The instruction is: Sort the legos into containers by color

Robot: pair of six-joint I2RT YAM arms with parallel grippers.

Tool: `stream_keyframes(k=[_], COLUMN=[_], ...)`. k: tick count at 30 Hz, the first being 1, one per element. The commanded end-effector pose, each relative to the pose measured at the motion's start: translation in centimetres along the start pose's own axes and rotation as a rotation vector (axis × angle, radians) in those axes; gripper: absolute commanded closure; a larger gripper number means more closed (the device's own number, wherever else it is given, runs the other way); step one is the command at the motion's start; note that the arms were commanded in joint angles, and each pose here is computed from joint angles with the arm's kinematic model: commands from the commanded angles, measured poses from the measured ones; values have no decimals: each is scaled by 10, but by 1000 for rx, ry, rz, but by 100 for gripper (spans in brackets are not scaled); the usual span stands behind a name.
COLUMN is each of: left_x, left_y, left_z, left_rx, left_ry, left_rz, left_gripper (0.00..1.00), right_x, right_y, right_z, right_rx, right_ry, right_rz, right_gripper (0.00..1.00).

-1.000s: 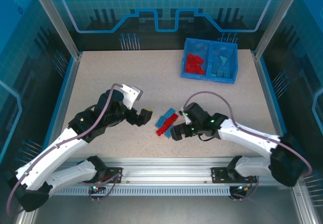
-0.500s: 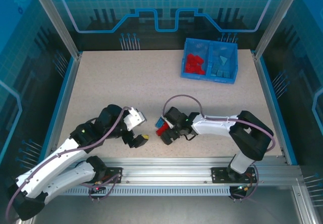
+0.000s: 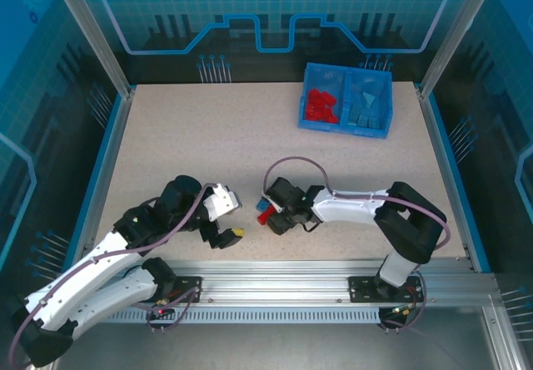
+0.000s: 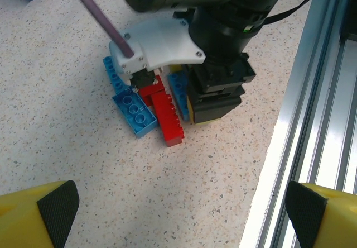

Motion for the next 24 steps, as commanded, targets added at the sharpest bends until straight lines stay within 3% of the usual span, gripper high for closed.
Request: stream_keyframes(k=[1, 7, 14, 19, 24], left_x=[1, 3, 5, 4, 1], left_y=[-2, 0, -3, -3, -3], left_z=[-5, -3, 5, 6, 6], left_rx=[-21, -22, -30, -28, -23], left_ry=[-28, -5, 57, 67, 58], left_rz=[-2, -18, -21, -28, -27], left_gripper=[1, 1, 1, 1, 1], right_x=[39, 108, 158, 162, 142], right_y=[9, 29, 40, 45, 54], right_z=[-6, -70, -217, -311, -382], right_rx=[-48, -267, -713, -972, -1153], right_ry=[-42, -215, -398, -450, -493], right_rz=[-97, -316, -516, -566, -523], right_gripper=[51, 51, 54, 55, 55])
Point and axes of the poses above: each hand's point on the last joint's axis, 136 mm out from that joint toward the fingers, its own x axis back along the fingers, its own z axis along the line the jaws close on, y = z × x, the point moved 4 cm from there along x, back along the fingers, and after that the axes turned 6 degrees about x, right-handed, at the moved point
